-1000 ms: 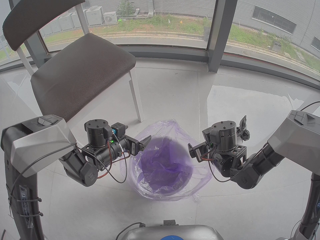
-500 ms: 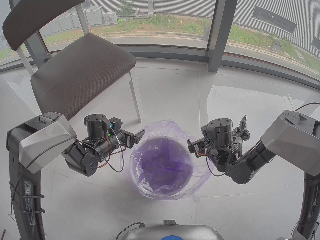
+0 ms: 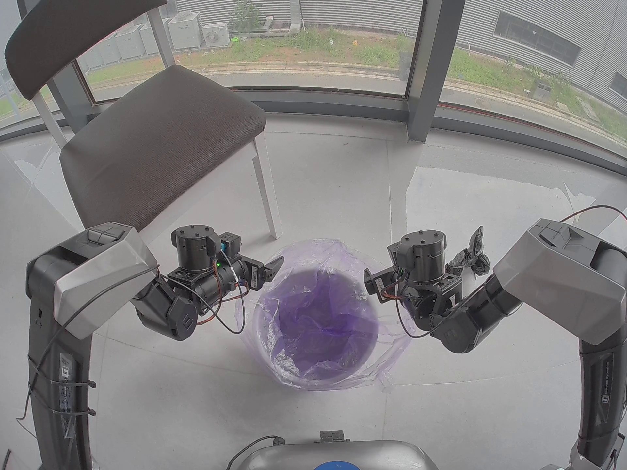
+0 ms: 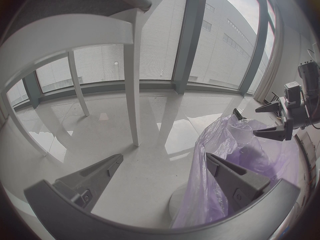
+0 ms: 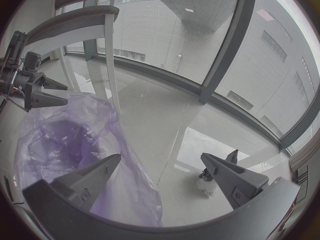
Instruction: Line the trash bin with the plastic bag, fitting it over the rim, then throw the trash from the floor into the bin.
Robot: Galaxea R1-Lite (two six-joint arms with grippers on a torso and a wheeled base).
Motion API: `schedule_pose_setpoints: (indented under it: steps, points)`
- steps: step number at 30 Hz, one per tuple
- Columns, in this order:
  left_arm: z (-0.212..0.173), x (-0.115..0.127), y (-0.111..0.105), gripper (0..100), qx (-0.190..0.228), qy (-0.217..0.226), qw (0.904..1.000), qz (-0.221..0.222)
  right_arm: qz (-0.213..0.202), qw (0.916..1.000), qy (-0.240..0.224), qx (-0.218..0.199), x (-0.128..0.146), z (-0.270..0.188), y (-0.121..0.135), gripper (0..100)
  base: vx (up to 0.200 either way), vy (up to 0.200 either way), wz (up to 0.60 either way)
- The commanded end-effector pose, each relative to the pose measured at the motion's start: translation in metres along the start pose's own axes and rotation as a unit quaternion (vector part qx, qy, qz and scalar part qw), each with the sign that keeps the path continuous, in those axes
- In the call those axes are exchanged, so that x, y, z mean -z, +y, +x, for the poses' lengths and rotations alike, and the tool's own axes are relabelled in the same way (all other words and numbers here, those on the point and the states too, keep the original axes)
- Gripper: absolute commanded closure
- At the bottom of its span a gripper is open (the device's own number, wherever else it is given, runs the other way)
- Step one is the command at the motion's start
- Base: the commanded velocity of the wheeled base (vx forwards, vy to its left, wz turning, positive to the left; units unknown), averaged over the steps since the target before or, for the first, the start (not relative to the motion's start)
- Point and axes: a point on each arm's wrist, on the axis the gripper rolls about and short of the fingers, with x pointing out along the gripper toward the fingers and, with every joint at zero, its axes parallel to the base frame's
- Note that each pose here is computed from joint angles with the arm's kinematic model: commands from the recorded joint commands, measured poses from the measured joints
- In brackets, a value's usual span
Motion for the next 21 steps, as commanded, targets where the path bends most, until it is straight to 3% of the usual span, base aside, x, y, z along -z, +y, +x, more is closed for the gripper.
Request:
schedule_pose_setpoints:
  steps: [1,15,21]
  points:
    - [0.007,0.007,0.005,0,-0.004,0.009,0.9999,-0.002,-0.003,1.0,0.007,0.004,0.008,0.012,0.001,0,0.0,0.0,0.0]
    - [0.015,0.036,0.015,0,-0.013,0.044,0.9989,-0.011,-0.005,0.9997,0.022,0.008,0.027,0.032,0.001,0,0.0,0.0,0.0]
    - [0.02,0.059,0.013,0,-0.012,0.067,0.9976,-0.015,-0.006,0.9996,0.027,0.007,0.036,0.041,0.005,0,0.0,0.0,0.0]
